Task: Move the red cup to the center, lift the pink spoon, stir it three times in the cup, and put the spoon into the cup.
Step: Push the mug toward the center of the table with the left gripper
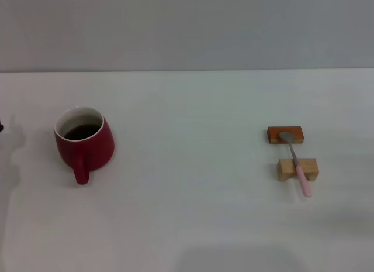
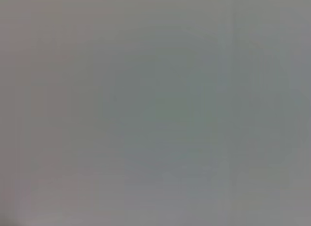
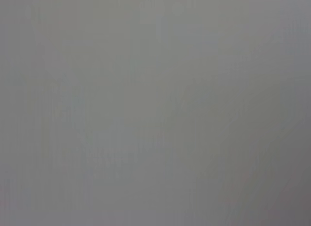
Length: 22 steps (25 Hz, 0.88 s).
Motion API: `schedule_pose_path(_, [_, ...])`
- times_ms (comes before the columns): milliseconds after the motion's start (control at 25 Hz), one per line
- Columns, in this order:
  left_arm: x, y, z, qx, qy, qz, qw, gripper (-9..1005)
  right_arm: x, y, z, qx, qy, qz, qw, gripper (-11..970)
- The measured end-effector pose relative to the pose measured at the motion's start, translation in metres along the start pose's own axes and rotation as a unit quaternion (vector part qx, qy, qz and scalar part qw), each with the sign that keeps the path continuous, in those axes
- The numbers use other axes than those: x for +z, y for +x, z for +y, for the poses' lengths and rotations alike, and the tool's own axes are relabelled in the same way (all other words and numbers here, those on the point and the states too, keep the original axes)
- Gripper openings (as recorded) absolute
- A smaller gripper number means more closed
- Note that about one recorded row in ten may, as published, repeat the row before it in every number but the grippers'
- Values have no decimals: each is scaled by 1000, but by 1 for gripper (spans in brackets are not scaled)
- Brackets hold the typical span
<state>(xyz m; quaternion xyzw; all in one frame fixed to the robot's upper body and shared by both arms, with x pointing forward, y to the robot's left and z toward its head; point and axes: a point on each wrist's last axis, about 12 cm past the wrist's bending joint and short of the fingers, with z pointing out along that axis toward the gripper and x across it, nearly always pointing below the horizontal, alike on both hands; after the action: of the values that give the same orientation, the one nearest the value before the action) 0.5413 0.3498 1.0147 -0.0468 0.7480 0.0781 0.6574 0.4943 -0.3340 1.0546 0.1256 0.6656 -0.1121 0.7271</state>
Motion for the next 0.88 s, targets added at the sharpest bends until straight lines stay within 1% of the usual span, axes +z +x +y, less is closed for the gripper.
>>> schedule_pose_path(240, [-6, 6, -7, 23, 34, 9, 999, 174, 0, 0, 0, 0, 0, 0, 1000, 642])
schedule_pose_path(520, [-12, 12, -19, 55, 82, 20, 995, 62, 1, -1, 1, -1, -2, -2, 1000, 642])
schedule_pose_path(680, [-13, 14, -23, 61, 93, 23, 993, -2, 1, -1, 1, -1, -3, -2, 1000, 641])
schedule_pose_path(760, [-14, 16, -30, 71, 113, 26, 991, -1, 2, -1, 1, -1, -3, -3, 1000, 641])
schedule_pose_path(840, [-14, 16, -32, 73, 118, 26, 990, 0, 2, -1, 1, -1, -2, -3, 1000, 641])
schedule_pose_path(880, [-14, 16, -36, 78, 129, 26, 988, 0, 2, -1, 1, -1, -2, -2, 1000, 641])
